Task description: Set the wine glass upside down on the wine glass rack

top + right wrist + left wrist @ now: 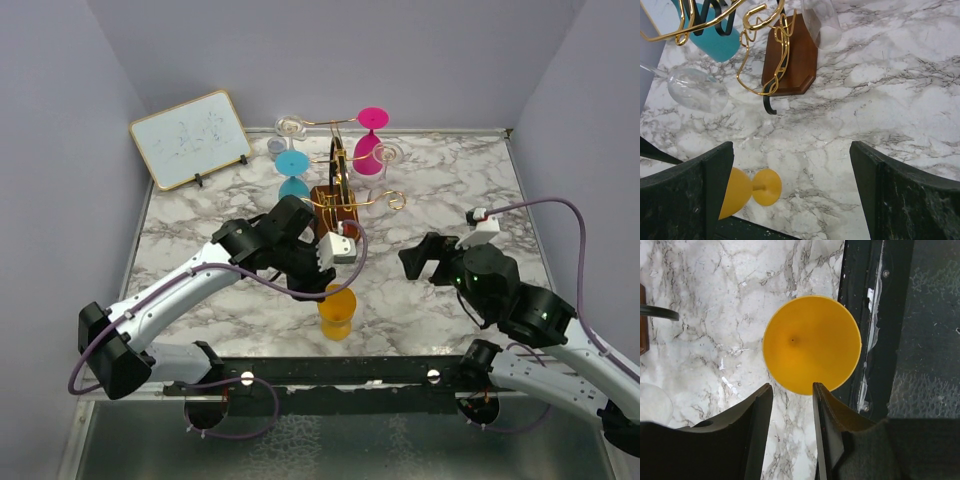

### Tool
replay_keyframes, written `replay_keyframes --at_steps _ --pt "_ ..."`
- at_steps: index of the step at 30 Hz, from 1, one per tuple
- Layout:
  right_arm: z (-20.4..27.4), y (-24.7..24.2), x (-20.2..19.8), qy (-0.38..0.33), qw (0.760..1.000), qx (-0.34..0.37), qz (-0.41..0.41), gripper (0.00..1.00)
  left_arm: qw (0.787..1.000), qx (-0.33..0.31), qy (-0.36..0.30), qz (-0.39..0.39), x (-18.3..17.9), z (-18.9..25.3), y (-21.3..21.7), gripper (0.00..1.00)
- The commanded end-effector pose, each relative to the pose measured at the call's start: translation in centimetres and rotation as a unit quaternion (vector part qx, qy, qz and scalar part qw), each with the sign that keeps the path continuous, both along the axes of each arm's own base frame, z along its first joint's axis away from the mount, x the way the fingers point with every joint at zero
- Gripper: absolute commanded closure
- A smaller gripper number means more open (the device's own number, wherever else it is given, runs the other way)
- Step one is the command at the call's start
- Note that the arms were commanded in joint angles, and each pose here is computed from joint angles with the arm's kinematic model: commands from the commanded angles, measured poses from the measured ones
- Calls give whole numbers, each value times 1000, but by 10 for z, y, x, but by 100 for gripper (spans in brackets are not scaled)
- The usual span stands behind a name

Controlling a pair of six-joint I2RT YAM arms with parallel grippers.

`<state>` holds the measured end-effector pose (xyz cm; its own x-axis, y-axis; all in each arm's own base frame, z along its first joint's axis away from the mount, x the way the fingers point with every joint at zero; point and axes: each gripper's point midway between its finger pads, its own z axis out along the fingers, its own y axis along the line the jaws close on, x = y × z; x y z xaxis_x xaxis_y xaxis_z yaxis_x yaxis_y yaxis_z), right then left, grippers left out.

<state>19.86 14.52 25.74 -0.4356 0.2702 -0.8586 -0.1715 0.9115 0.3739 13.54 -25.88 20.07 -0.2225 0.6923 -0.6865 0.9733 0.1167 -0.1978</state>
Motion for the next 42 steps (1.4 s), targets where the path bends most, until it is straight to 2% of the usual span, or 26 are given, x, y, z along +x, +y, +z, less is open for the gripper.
replay_keyframes --at_steps 1,14,16,19,22,27,32,34,37,42 --pt "7 -2 1 -12 1000 23 -13 1 1000 -1 -8 3 5 0 -13 60" --pt "26 -7 -2 -39 998 41 -7 1 998 62 0 -2 15 -43 -18 61" --pt "27 -6 -2 -41 998 40 -5 1 998 66 -3 2 17 -46 -19 69" --pt "27 -7 -1 -46 998 39 -6 1 998 65 -6 3 19 -45 -21 98" --pt "32 -12 0 -56 997 44 -17 1 998 54 -10 -5 18 -30 -25 100" --pt "55 -38 3 -91 992 51 -69 1 998 3 -55 -2 26 26 -35 100" --pt "101 -76 2 -136 979 61 -139 0 983 -100 -156 -4 31 126 -38 100" --pt "127 -88 0 -166 971 77 -155 0 969 -145 -199 -7 29 168 -36 100" --pt "159 -98 -2 -217 956 105 -167 1 938 -218 -270 1 26 227 -28 100" --pt "221 -85 -12 -352 917 156 -104 0 883 -304 -356 28 28 303 -14 100"
